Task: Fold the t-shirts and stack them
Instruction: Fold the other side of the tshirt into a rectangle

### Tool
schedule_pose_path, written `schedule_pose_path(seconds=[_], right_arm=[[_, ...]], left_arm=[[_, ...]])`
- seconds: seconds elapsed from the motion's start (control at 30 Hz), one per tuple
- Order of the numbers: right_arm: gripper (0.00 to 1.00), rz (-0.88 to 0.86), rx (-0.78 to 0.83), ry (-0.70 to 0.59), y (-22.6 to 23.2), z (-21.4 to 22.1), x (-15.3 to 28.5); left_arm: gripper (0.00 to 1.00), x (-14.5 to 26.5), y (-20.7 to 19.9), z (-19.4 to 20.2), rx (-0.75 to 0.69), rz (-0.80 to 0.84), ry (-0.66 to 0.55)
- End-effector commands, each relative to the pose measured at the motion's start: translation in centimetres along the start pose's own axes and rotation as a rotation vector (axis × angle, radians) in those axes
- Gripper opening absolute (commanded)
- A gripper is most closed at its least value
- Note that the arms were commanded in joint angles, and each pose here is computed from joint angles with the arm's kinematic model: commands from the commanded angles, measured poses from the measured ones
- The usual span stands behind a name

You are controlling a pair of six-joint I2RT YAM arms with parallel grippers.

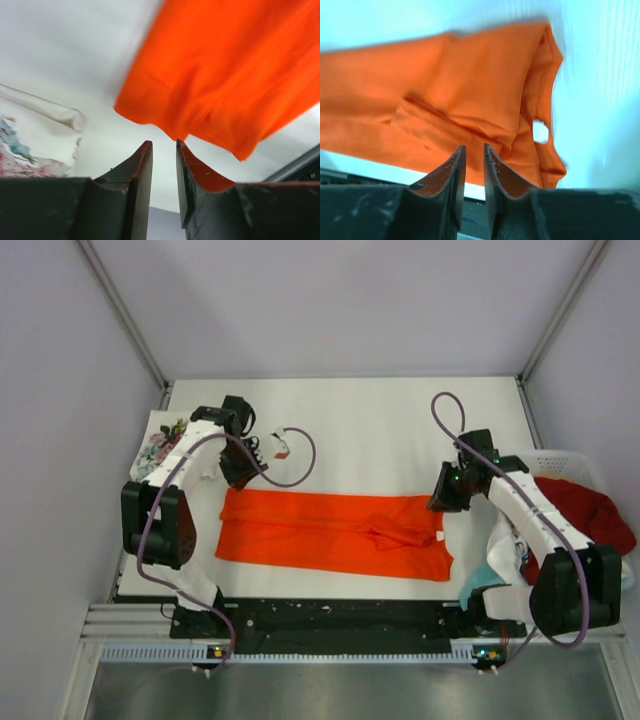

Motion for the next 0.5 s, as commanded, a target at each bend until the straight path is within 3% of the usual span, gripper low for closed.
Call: schedule_pose_path(seconds=[0.0, 0.27, 0.47], right_arm=[[0.14, 0.051, 0.018, -0.047, -0.2, -3.0, -1.8], [0.0, 0.081, -0.102, 0.036, -3.9, -3.9, -8.4], [0.0, 0.102, -0.057, -0.037, -4.3, -10.4, -11.2]], left_arm=[[0.27, -0.6, 1.1, -2.5, 0.136, -0.002, -0.086], [0.22, -7.3, 3.2, -0.4, 0.275, -0.06, 0.025], [0.21, -9.5, 3.4, 3.0, 0.366, -0.09, 0.112]])
Point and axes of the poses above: each gripper's point midway between its finger pads, its own x axis back along the fingers, its own y axis along the line the jaws close on, z = x × y, the point moved 5 cm from there along x, back along the fingers, and after that the axes turned 13 degrees about x, right-handed, at the moved point
